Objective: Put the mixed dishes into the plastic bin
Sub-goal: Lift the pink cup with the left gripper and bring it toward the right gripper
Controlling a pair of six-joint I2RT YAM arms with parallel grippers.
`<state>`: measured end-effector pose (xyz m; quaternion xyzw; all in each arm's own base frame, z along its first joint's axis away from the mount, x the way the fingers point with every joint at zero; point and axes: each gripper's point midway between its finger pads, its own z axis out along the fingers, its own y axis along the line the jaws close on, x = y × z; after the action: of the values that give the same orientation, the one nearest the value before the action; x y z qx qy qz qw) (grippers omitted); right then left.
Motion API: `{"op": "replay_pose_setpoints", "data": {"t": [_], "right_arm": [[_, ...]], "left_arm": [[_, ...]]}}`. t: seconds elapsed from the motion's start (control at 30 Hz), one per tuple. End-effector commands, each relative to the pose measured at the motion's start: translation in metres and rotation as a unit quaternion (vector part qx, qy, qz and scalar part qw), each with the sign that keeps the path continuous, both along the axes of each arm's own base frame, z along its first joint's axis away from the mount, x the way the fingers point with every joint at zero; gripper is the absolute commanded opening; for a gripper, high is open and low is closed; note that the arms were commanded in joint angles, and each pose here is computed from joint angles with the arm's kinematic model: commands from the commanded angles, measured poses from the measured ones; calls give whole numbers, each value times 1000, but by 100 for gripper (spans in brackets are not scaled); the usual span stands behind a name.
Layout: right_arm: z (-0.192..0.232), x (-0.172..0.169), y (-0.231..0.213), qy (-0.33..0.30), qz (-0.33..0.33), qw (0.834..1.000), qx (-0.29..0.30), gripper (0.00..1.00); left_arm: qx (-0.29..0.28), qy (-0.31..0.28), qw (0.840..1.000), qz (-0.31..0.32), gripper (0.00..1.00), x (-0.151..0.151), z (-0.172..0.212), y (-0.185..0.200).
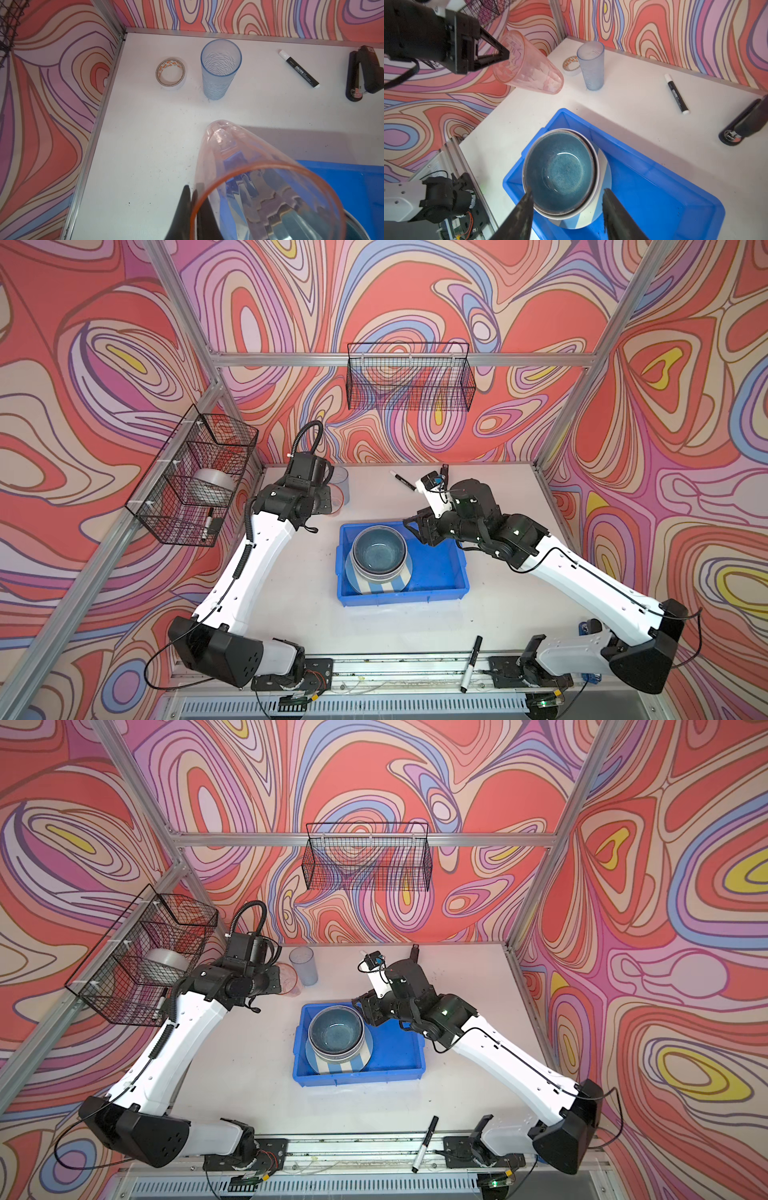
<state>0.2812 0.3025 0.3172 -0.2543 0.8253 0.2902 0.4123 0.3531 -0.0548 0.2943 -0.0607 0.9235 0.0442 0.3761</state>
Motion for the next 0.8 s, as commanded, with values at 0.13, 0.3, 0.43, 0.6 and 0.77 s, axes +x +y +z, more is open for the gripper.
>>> {"op": "replay_pose_setpoints", "data": {"t": [0.13, 0.3, 0.43, 0.6, 0.77], "right_arm": [[17, 12, 17, 6, -3, 999, 45, 54], [19, 19, 22, 11, -11, 998, 53, 54], [19, 23, 23, 15, -20, 998, 55, 55], [20, 24, 27, 21, -18, 998, 58, 55], [15, 30, 25, 24, -35, 998, 55, 55]], "left_arm": [[27, -35, 999, -28, 0, -23, 26, -35], [28, -60, 996, -63, 0, -25, 29, -77], [26, -64, 994, -86, 0, -25, 26, -103], [33, -67, 992, -102, 0, -23, 24, -124], [33, -70, 991, -109, 0, -22, 25, -137]]}}
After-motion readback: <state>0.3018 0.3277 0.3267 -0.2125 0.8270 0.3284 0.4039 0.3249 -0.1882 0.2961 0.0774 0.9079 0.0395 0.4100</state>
